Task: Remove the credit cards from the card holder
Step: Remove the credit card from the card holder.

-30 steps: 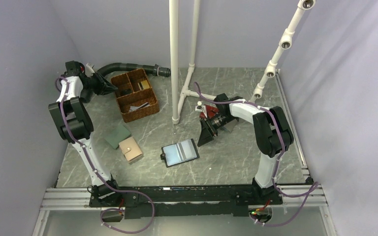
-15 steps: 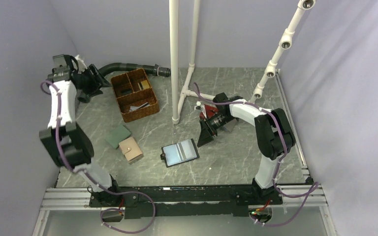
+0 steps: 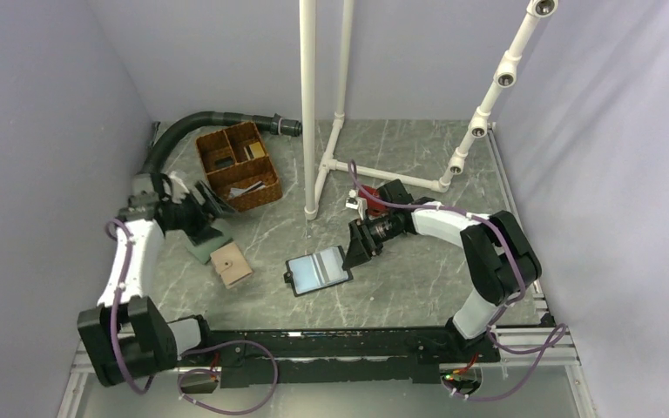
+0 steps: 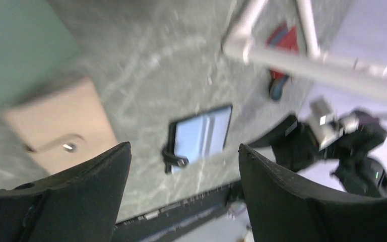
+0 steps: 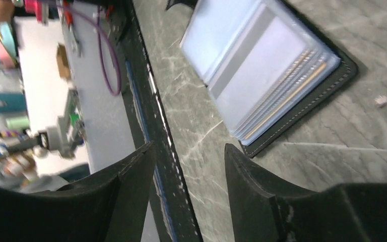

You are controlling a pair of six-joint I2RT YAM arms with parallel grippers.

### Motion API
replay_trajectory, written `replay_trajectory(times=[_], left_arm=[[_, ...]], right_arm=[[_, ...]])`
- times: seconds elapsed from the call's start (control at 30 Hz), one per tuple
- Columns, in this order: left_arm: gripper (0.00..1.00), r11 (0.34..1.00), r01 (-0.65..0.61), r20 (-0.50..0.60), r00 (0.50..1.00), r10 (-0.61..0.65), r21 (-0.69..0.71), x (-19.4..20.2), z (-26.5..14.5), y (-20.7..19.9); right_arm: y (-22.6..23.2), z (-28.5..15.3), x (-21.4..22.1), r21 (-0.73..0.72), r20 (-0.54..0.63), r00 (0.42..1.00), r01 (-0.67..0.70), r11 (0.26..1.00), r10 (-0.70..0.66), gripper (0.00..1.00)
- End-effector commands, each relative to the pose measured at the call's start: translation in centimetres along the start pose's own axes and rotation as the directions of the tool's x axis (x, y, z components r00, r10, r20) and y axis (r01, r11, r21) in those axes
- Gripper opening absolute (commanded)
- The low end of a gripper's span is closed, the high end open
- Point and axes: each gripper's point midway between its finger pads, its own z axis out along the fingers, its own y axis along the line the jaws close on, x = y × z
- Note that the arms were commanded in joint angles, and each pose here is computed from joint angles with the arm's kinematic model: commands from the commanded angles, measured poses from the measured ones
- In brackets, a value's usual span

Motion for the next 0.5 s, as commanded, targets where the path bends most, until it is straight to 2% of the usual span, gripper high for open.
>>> replay_trajectory(times=[0.0, 0.2, 0.27, 0.43, 0.47], left_arm=[[0.81, 0.975, -0.015, -0.065, 0.997, 0.03, 0.222, 6.1, 0.0, -5.4], [0.75, 0.954, 0.067, -0.141, 0.99, -0.027, 0.291, 12.9, 1.9, -6.1], [0.7, 0.946, 0.096, -0.163, 0.985, -0.047, 0.309, 14.1, 2.9, -6.4], [0.65, 0.96, 0.04, -0.23, 0.973, 0.026, 0.278, 17.2, 5.4, -7.5], [0.61, 0.963, 0.034, -0.249, 0.968, 0.034, 0.266, 17.9, 6.2, -7.6]], right_arm=[[-0.5, 0.5, -3.3, 0.038, 0.123, 0.987, -0.108, 0.993, 0.102, 0.53], [-1.0, 1.8, -3.3, 0.029, 0.098, 0.979, -0.182, 0.983, 0.178, 0.51], [-1.3, 2.2, -3.2, 0.039, 0.093, 0.976, -0.203, 0.978, 0.199, 0.51], [-2.1, 3.1, -3.1, 0.076, 0.07, 0.972, -0.23, 0.97, 0.225, 0.5], [-2.3, 3.2, -3.1, 0.089, 0.068, 0.971, -0.234, 0.968, 0.228, 0.5]])
